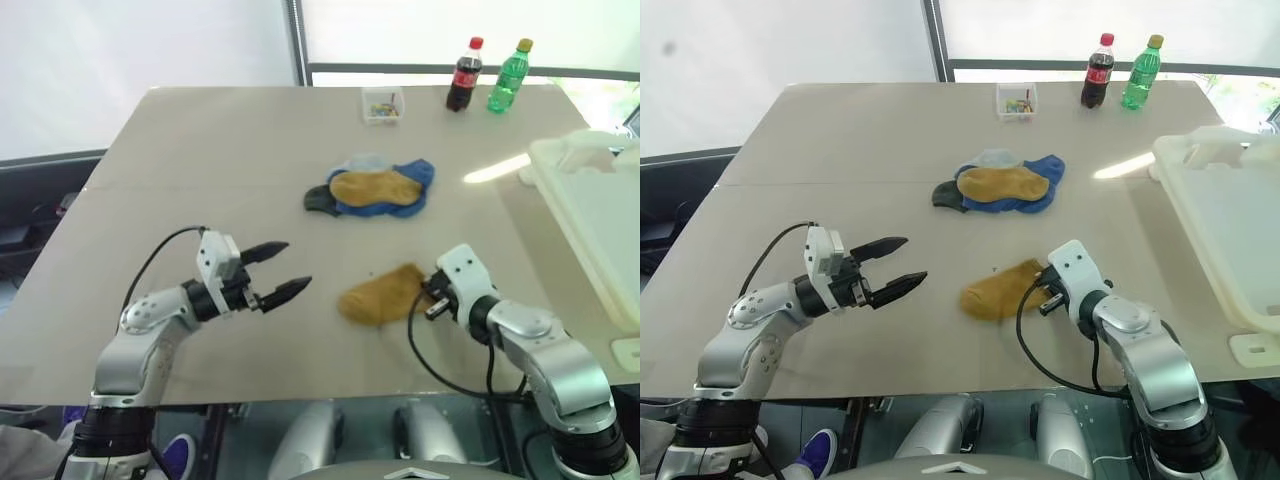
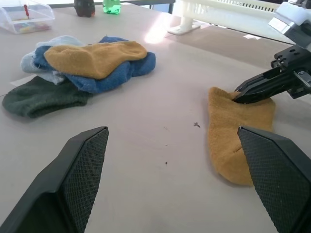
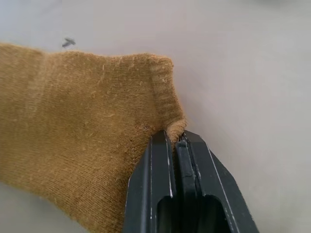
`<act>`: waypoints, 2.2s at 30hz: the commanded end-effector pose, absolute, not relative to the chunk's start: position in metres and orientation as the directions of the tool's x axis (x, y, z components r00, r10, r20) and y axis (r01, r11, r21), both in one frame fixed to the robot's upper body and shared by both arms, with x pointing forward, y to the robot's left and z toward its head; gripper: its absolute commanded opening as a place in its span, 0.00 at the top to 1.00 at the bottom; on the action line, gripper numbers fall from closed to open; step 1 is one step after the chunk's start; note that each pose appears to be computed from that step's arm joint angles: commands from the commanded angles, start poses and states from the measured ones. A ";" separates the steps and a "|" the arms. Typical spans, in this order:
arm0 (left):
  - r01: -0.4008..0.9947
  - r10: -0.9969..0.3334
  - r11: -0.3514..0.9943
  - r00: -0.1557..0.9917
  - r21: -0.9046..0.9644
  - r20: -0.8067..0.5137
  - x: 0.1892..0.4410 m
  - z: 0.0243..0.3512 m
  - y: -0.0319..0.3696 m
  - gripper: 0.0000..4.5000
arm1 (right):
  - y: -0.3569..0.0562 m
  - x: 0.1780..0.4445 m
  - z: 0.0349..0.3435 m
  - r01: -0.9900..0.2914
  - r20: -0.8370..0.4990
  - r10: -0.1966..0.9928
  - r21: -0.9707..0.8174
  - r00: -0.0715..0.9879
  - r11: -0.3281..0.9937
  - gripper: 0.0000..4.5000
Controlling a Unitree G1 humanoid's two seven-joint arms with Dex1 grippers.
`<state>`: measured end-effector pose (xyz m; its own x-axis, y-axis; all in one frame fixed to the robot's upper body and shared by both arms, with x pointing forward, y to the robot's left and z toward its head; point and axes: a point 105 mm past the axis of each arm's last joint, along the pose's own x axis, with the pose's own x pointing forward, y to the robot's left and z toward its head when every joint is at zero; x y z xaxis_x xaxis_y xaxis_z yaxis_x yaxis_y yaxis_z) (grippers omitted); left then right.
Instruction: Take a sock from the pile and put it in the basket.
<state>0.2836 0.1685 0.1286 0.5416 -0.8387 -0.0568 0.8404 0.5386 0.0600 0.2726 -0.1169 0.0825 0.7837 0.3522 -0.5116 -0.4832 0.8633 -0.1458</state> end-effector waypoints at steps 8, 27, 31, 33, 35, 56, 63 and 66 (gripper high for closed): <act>0.890 -0.886 0.433 0.449 0.141 -0.117 0.289 0.131 0.153 0.00 | -0.130 0.241 0.052 -0.356 -0.655 0.238 -0.050 0.717 0.933 0.99; 0.886 -0.837 0.304 0.424 0.350 -0.346 0.318 0.081 0.112 0.00 | -0.136 0.240 0.068 -0.352 -0.583 0.265 -0.038 0.768 0.935 0.99; 0.877 -0.835 0.308 0.435 0.370 -0.337 0.324 0.079 0.107 0.00 | -0.131 0.243 0.074 -0.434 -0.521 0.340 -0.068 0.783 0.898 0.99; 0.869 -0.833 0.317 0.447 0.380 -0.326 0.327 0.080 0.106 0.00 | -0.132 0.244 0.074 -0.474 -0.495 0.359 -0.126 0.791 0.872 0.99; 0.865 -0.833 0.326 0.454 0.382 -0.316 0.328 0.082 0.105 0.00 | -0.135 0.244 0.071 -0.481 -0.492 0.355 -0.154 0.795 0.863 0.99; 0.927 -0.931 0.349 0.360 0.135 -0.061 0.301 0.116 0.091 0.00 | -0.119 0.258 0.130 -0.577 -0.138 0.578 0.053 0.804 0.815 0.25; 0.859 -0.863 0.505 0.503 0.085 0.043 0.314 0.128 0.110 0.00 | -0.131 0.336 0.133 -0.514 -0.188 0.479 -0.355 0.858 0.781 0.25; 0.819 -0.824 0.566 0.564 0.093 0.043 0.315 0.127 0.127 0.00 | -0.125 0.384 0.148 -0.463 -0.146 0.449 -0.454 0.881 0.761 0.25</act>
<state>0.3145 0.1142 0.1153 0.5226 -0.8526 0.0016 0.8509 0.5217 0.0620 0.3574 -0.1297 0.1306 0.8583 0.4655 -0.2159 -0.5130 0.7862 -0.3445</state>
